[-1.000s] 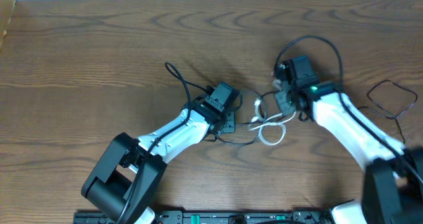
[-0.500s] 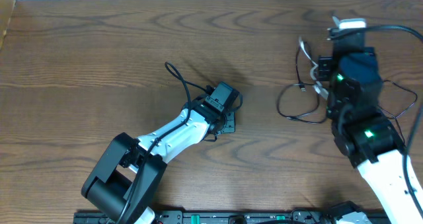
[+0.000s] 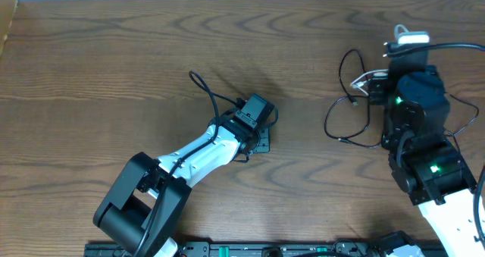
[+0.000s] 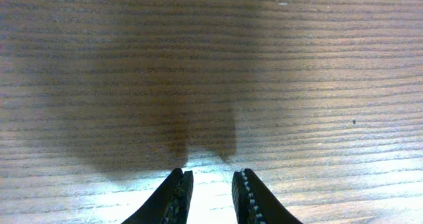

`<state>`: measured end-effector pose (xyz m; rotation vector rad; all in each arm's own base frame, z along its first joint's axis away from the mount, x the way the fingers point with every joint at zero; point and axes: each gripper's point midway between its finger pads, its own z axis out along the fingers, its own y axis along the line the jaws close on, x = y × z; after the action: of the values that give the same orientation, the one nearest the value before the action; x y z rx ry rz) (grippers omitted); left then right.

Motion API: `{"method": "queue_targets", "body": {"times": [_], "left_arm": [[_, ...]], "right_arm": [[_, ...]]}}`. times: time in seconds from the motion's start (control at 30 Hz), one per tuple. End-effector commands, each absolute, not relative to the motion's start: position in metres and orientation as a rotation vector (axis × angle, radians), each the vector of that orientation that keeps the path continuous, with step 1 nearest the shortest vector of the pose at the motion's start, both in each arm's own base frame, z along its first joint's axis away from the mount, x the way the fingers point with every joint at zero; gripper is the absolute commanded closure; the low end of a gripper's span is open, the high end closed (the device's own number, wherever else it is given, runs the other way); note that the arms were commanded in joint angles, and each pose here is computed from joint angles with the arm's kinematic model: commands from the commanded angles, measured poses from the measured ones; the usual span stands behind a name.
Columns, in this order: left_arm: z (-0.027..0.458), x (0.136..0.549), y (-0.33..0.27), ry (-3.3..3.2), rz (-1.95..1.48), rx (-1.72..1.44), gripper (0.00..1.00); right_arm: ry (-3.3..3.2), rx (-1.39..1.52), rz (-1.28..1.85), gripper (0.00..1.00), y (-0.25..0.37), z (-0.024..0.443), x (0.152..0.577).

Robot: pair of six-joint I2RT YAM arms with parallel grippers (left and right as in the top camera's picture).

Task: Untangle cables

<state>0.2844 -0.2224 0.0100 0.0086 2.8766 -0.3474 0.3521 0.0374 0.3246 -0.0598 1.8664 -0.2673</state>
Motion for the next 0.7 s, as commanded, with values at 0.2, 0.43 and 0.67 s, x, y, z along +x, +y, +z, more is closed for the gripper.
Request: {"method": "queue_targets", "body": {"times": [0.2,0.43,0.67], "left_arm": [[0.039,0.284,-0.29,2.749,-0.87,0.277,0.71],[0.056,0.295,-0.308,2.64,-0.983,0.32,0.57],[0.056,0.295,-0.308,2.642,-0.983,0.32,0.52]], "right_arm": [[1.96,-0.093,0.171,0.99,0.097,0.299,0.358],[1.967,0.016,0.443,0.99,0.12,0.304,0.354],[1.79,-0.191,0.755,0.99,0.169,0.351,0.343]]}}
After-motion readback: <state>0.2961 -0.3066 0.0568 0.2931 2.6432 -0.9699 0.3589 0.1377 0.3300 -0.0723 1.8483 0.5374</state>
